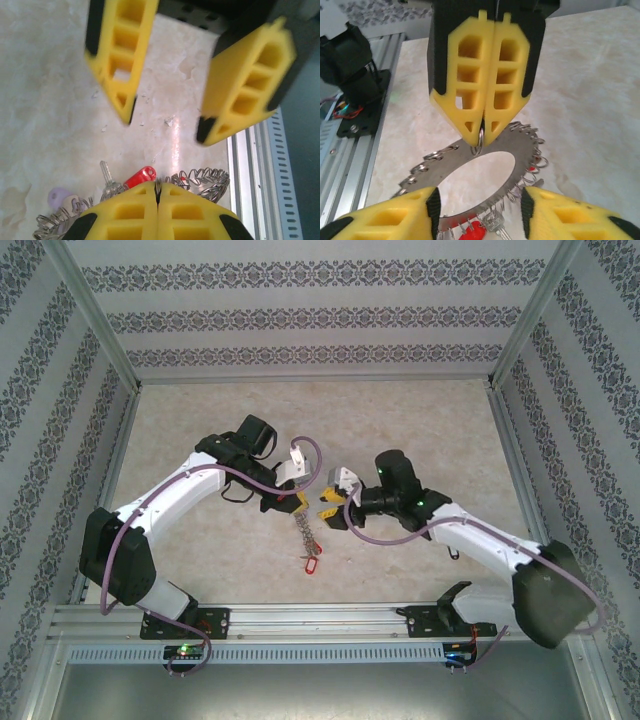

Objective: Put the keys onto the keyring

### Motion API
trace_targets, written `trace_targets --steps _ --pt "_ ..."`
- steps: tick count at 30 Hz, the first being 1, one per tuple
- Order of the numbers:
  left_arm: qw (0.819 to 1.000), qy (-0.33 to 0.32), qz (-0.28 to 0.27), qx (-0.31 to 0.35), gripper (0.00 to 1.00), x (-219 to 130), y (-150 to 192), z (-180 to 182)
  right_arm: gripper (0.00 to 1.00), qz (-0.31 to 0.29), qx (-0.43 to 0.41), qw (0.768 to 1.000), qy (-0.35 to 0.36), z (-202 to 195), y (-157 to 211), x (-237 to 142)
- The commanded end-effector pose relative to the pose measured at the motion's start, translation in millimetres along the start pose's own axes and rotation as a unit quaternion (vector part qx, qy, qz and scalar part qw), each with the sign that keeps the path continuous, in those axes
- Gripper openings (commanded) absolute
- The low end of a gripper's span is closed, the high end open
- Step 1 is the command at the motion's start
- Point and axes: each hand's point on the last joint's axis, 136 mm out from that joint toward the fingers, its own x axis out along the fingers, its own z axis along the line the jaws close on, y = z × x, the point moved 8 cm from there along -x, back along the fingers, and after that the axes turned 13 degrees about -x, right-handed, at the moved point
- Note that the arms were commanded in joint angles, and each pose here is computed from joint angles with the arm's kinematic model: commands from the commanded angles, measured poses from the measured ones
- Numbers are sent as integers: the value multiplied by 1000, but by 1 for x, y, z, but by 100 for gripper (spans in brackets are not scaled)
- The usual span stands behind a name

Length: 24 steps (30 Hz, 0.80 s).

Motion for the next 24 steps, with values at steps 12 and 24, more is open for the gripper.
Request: trace_targets --steps 12,24 --pt "998 -22 -30 -57 0 -9 -28 0 48 58 55 989 124 12 5 27" --pt "994 -12 -21 -106 0 1 -26 8 9 77 17 984 158 2 3 47"
